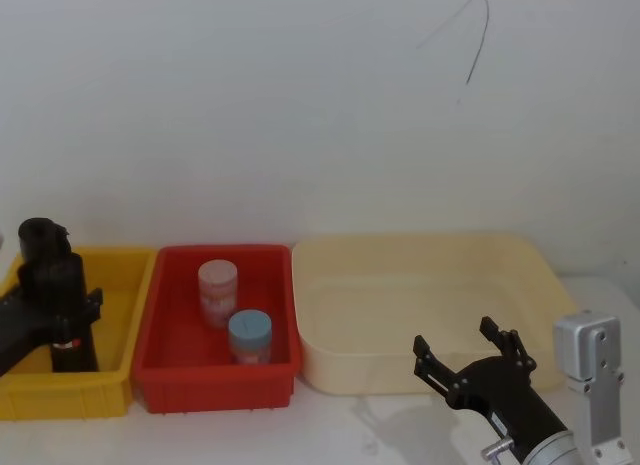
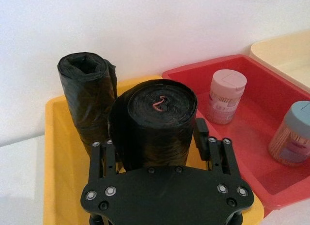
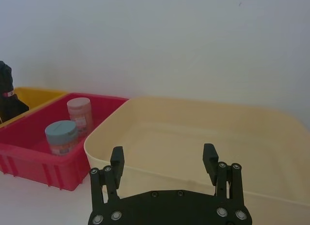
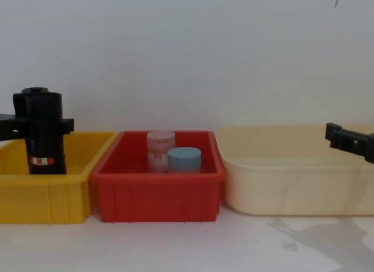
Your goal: Pick up the garbage bag with the one hand and transfer it to the other hand.
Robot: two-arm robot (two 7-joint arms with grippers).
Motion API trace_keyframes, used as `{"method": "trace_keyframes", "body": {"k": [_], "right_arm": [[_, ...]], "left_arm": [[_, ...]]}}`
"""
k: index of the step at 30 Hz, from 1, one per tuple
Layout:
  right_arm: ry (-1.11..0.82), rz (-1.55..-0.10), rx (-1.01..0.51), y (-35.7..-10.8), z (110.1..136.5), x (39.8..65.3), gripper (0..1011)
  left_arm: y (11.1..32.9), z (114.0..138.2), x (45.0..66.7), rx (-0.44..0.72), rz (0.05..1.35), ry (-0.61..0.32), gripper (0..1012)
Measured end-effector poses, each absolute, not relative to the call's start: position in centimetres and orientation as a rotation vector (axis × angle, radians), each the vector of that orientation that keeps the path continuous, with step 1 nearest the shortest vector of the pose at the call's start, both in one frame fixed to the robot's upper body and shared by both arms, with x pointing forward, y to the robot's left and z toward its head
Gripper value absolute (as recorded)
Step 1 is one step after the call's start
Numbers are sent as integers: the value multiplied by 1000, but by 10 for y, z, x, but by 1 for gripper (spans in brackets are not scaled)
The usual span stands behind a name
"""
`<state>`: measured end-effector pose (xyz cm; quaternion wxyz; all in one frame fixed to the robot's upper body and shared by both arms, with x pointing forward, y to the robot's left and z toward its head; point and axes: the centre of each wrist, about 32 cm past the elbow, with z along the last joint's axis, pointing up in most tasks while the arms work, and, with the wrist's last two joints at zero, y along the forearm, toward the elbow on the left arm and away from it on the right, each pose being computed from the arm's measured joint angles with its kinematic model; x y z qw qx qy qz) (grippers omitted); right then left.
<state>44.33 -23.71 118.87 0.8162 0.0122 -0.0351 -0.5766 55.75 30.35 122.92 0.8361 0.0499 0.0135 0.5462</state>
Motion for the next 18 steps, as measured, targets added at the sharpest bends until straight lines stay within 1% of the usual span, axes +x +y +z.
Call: {"method": "trace_keyframes", "body": {"k": [1,3,4,7,8,11,12,18], "right_arm": [[-75,-1229,26,-237,1189,443,1004],[-75,-1229,26,-237,1189,443,1004],[-75,-1229,26,-237,1189,443,1004],[-75,-1230,26,-237,1189,443,1004],[-75,-1229,26,-237,1189,443,1004],[-75,-1229,26,-237,1189,443,1004],[-75,-1229,26,-237,1189,443,1004],[-75,-1230,26,-237,1189,443,1004]], "left_arm": [[303,1229,557,106,1156,29,824],[303,1229,558,104,1153,30,738],[303,1229,559,102,1151,31,738],[302,1229,560,101,1149,33,658],[302,1229,560,100,1148,34,598],[302,1229,560,99,1147,34,544],[302,1229,560,99,1147,34,506],[301,1235,559,92,1142,18,461]]}}
